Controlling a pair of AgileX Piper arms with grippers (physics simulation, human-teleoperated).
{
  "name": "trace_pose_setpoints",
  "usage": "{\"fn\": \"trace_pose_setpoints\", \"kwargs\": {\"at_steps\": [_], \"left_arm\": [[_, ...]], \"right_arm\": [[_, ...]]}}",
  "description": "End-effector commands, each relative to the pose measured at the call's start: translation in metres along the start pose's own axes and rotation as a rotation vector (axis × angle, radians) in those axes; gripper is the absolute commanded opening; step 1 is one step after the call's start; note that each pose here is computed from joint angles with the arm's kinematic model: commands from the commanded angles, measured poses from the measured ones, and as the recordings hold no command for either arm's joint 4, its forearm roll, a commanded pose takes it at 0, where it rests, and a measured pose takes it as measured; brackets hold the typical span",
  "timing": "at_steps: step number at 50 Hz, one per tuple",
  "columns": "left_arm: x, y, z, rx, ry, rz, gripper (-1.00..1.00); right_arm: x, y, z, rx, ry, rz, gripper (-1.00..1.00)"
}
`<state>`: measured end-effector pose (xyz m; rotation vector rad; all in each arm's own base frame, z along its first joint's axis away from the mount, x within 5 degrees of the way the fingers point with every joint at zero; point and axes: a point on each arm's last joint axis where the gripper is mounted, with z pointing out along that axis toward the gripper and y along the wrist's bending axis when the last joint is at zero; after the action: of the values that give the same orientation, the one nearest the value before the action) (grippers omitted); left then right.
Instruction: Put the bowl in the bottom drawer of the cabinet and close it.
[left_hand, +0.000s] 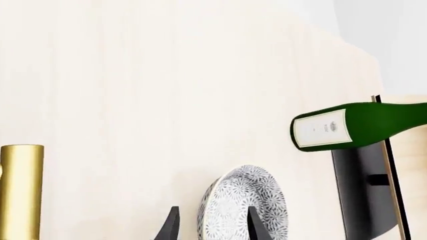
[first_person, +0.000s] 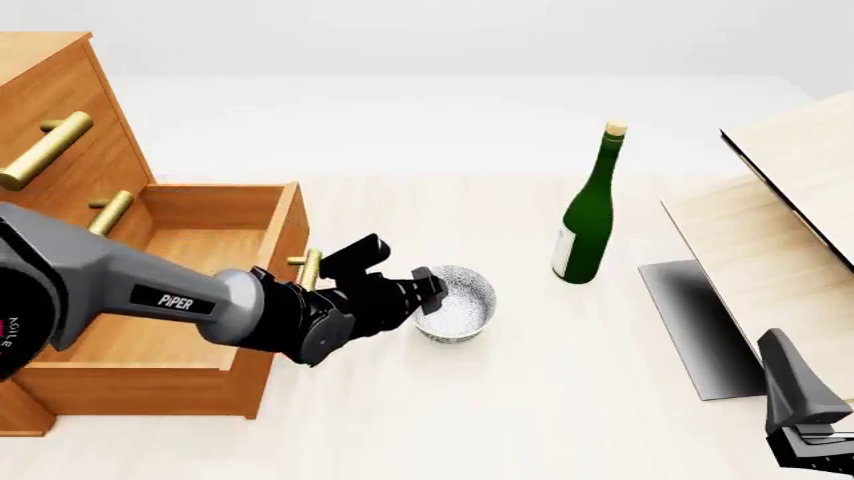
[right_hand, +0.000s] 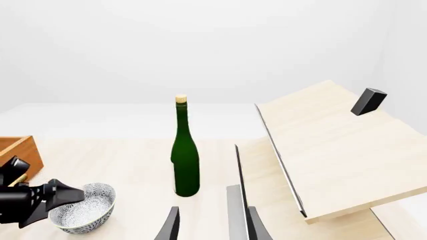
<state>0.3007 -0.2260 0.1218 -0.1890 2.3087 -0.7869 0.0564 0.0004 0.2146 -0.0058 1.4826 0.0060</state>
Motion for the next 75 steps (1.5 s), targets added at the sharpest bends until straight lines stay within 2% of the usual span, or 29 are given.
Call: {"fn": "trace_pose_setpoints", "kwargs": {"at_steps": [1,12,13,20,33,50,61,71,75], "left_arm": [[0.009,0.001,0.005,-0.003,0.020,-0.005,1.00],[0.010,0.002,0.007,-0.005,0.023,-0.006,1.00],[0.009,0.001,0.006,-0.002,0.020,-0.002,-1.00],[0.004,-0.002,0.003,0.003,0.010,0.010,-1.00],[-0.020,-0.007,-0.008,0.000,-0.030,0.058,-1.00],[-0.029,-0.015,-0.023,0.016,-0.049,0.100,-1.00],[-0.035,-0.025,-0.032,0.018,-0.048,0.159,-1.00],[-0.046,-0.025,-0.041,0.003,-0.060,0.190,-1.00],[-0.055,-0.024,-0.045,-0.013,-0.064,0.222,-1.00]], "right_arm": [[0.000,0.000,0.000,0.000,0.000,0.000,1.00],[0.000,0.000,0.000,0.000,0.000,0.000,1.00],[0.000,0.000,0.000,0.000,0.000,0.000,1.00],[0.000,0.000,0.000,0.000,0.000,0.000,1.00],[0.000,0.000,0.000,0.000,0.000,0.000,1.00],[0.000,0.000,0.000,0.000,0.000,0.000,1.00],[0.000,0.000,0.000,0.000,0.000,0.000,1.00],[0.000,0.000,0.000,0.000,0.000,0.000,1.00],[0.000,0.000,0.000,0.000,0.000,0.000,1.00]]}}
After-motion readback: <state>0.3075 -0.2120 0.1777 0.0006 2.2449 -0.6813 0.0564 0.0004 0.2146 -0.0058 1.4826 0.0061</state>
